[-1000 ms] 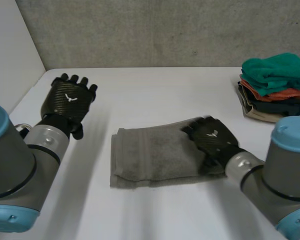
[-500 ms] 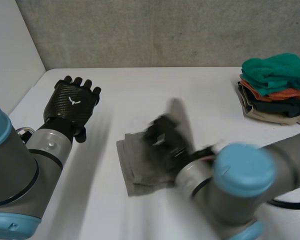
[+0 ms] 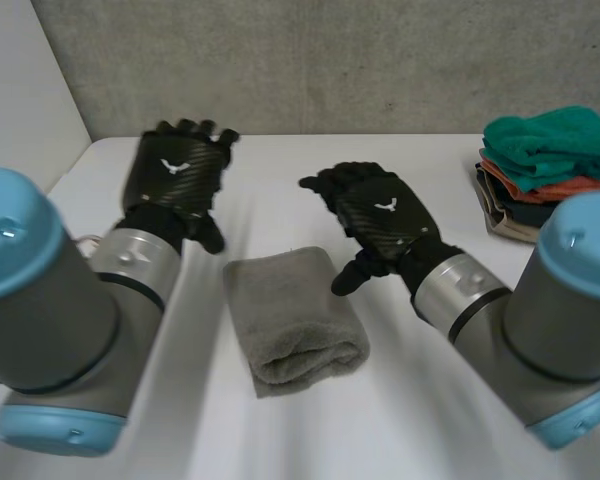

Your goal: Fold the laundry.

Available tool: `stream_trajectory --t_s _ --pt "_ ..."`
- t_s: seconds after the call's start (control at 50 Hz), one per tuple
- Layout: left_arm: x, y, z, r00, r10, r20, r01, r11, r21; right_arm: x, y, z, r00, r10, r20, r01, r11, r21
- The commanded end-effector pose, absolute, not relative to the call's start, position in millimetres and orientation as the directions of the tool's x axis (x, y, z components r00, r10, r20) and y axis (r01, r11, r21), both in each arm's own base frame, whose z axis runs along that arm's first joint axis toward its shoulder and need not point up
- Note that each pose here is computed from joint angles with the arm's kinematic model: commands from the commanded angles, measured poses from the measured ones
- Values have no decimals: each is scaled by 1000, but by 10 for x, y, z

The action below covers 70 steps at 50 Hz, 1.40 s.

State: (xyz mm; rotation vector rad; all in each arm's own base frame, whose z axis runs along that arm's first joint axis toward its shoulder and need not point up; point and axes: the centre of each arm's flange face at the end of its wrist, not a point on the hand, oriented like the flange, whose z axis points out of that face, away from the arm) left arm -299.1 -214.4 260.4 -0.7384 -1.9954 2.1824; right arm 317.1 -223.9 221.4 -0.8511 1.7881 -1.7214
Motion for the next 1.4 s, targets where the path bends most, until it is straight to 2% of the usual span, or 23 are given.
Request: stream_trajectory --t_s 0.02,0.12,0.2,0.28,0.3,0.34,0.38,0.44,0.54,0.6,0.66,0.72,0.8,0.82,0.9,0.94,1.04,1.4 --pt "-3221 -1987 2164 -871 438 -222 251 6 -968 3240 -2368 1972 -664 -748 -21 -215 217 -952" --pt "-3280 -1917 1671 -842 476 -254 348 120 -930 3327 -2446 1788 -627 -776 -69 -283 309 -908" --pt "-3252 -1890 1421 -825 490 -281 412 182 -893 3362 -2485 1577 -613 -786 -78 -323 339 -883" --pt "-3184 -1925 1342 -826 475 -304 446 221 -867 3361 -2490 1412 -592 -805 25 -416 279 -866" --pt "-3163 -1937 1325 -827 471 -307 451 231 -862 3342 -2502 1382 -590 -802 91 -462 243 -853" --pt "-3094 -1964 1288 -830 463 -311 463 261 -847 3313 -2520 1383 -591 -791 157 -503 209 -839" --pt "-3066 -1987 1303 -834 455 -311 460 265 -847 3279 -2545 1407 -583 -772 254 -556 152 -817" --pt "-3069 -2015 1414 -842 449 -301 439 245 -864 3261 -2550 1433 -580 -754 309 -586 122 -801" --pt "-3139 -2071 1982 -865 432 -256 337 120 -934 3356 -2400 1596 -572 -737 362 -546 12 -838" --pt "-3201 -2097 2274 -859 458 -227 279 48 -959 3354 -2243 1822 -581 -712 394 -486 -85 -870" --pt "-3238 -2128 2506 -843 497 -207 233 -10 -972 3346 -2022 1887 -567 -707 422 -454 -159 -877" --pt "-3267 -2180 2690 -797 566 -209 211 -62 -975 3344 -1803 1719 -537 -730 424 -443 -184 -877" --pt "-3326 -2177 2840 -691 682 -240 228 -109 -967 3281 -1612 1486 -513 -750 418 -453 -177 -874" --pt "-3350 -2145 2885 -642 729 -237 228 -114 -967 3270 -1585 1448 -510 -751 419 -455 -178 -873" --pt "-3420 -2054 2897 -536 817 -213 229 -103 -968 3259 -1539 1325 -511 -746 426 -438 -200 -876" --pt "-3434 -2044 2891 -515 831 -208 226 -103 -969 3268 -1549 1266 -513 -743 429 -434 -207 -877" --pt "-3449 -2075 2807 -521 829 -202 240 -84 -967 3319 -1637 1089 -508 -733 452 -442 -228 -867" --pt "-3438 -2097 2747 -536 822 -194 251 -64 -966 3476 -1823 998 -509 -711 486 -418 -289 -861"
